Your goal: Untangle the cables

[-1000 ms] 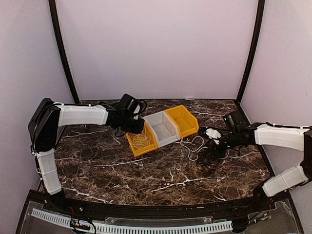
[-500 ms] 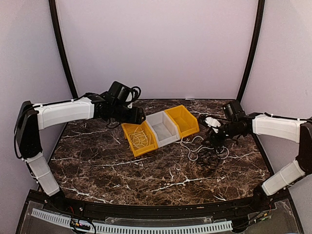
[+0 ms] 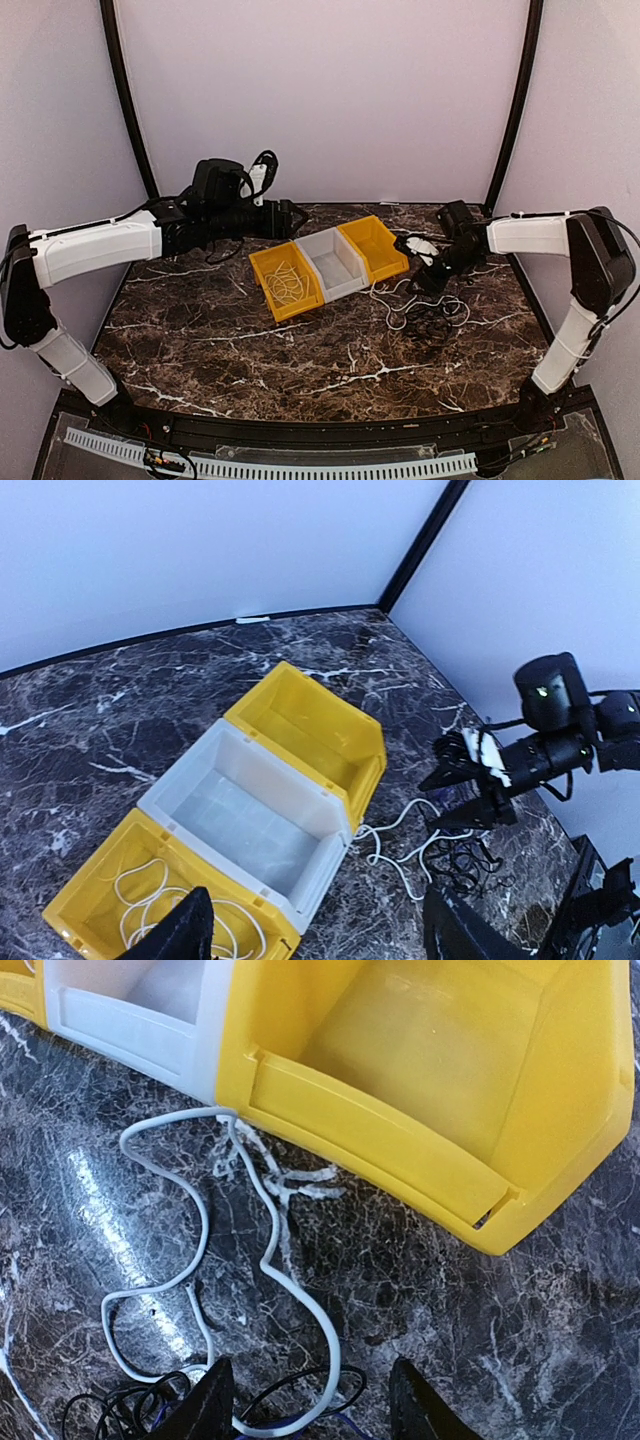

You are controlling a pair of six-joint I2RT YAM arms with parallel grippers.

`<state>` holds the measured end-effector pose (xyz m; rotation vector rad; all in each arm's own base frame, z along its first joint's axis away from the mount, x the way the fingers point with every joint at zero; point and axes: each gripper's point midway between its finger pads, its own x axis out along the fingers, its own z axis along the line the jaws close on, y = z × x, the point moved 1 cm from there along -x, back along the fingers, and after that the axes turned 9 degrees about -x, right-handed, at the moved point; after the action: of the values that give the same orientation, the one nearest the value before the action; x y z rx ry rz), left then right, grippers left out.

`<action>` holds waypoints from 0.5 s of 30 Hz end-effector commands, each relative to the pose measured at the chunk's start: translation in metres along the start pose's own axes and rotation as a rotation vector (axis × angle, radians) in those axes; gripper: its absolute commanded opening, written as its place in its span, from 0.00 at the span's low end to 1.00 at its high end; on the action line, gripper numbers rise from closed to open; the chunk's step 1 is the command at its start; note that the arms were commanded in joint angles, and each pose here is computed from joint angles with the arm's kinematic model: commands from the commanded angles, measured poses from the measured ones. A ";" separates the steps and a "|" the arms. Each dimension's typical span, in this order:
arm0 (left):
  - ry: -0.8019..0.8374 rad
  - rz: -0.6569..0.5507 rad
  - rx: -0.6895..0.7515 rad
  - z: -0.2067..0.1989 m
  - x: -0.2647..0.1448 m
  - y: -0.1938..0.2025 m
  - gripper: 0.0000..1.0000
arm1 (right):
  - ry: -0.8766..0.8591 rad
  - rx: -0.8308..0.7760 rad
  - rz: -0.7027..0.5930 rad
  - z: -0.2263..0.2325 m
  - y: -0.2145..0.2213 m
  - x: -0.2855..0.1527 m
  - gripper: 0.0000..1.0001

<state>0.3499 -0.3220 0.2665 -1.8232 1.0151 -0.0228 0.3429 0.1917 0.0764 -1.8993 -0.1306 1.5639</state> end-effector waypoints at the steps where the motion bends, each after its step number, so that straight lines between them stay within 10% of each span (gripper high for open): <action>1: 0.161 -0.020 0.078 -0.043 0.003 0.004 0.70 | -0.017 0.060 -0.012 -0.009 -0.005 0.003 0.47; 7: 0.239 0.049 0.079 -0.067 0.032 0.029 0.68 | -0.073 0.075 -0.067 -0.006 -0.020 -0.004 0.14; 15: 0.358 0.122 0.127 -0.085 0.063 0.064 0.68 | -0.155 -0.010 -0.221 0.025 -0.055 -0.063 0.00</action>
<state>0.3228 -0.4117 0.2090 -1.6918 1.2886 -0.1599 0.3358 0.2045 0.1025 -1.7425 -0.2193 1.6007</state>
